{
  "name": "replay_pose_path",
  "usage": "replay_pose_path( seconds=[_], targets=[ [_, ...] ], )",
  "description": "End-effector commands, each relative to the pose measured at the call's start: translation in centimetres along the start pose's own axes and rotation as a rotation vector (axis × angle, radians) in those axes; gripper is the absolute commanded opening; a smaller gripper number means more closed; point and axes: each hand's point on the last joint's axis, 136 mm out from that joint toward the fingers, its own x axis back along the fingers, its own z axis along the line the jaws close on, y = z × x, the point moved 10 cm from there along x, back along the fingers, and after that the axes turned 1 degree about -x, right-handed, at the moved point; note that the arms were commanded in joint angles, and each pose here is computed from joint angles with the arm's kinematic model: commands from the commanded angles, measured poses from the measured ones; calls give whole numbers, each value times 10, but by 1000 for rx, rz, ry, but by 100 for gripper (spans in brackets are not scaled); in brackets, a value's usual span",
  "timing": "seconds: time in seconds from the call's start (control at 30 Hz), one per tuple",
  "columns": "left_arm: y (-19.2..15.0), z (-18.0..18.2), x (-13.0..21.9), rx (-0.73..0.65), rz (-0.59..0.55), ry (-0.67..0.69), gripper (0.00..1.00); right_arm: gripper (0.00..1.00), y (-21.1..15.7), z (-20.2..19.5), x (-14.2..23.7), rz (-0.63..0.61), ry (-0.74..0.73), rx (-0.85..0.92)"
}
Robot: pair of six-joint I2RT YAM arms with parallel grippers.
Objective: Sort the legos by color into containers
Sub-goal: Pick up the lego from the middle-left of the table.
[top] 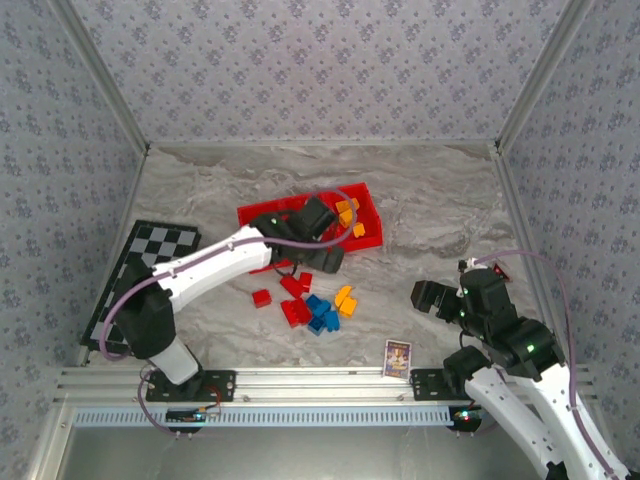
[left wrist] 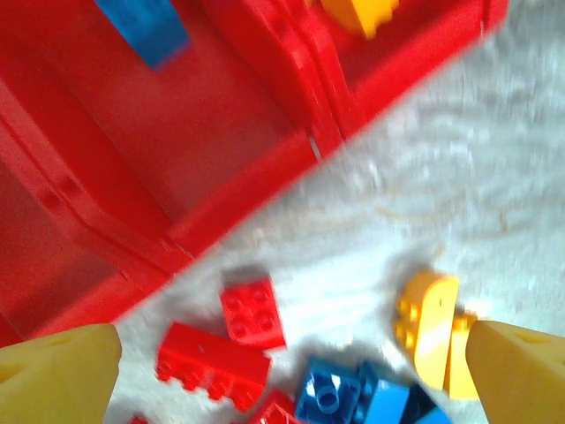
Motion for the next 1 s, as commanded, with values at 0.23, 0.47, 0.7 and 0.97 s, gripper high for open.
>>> replay_pose_path(
  seconds=[0.23,0.47,0.7,0.97],
  targets=[
    [-38,-30,-8,-108,149,-89,91,100,0,0,1,-12,5,0],
    [-30,-64,-36,-122,226,-185,81,100,0,-2,0,-14,-15,-12],
    [-27,-80,-61,-126,273,-145,77,100,0,-2,1,-13,-17,-13],
    [-22,-87,-85,-104,308,-117,72,100,-1,-4,2,-22,-31,-29]
  ],
)
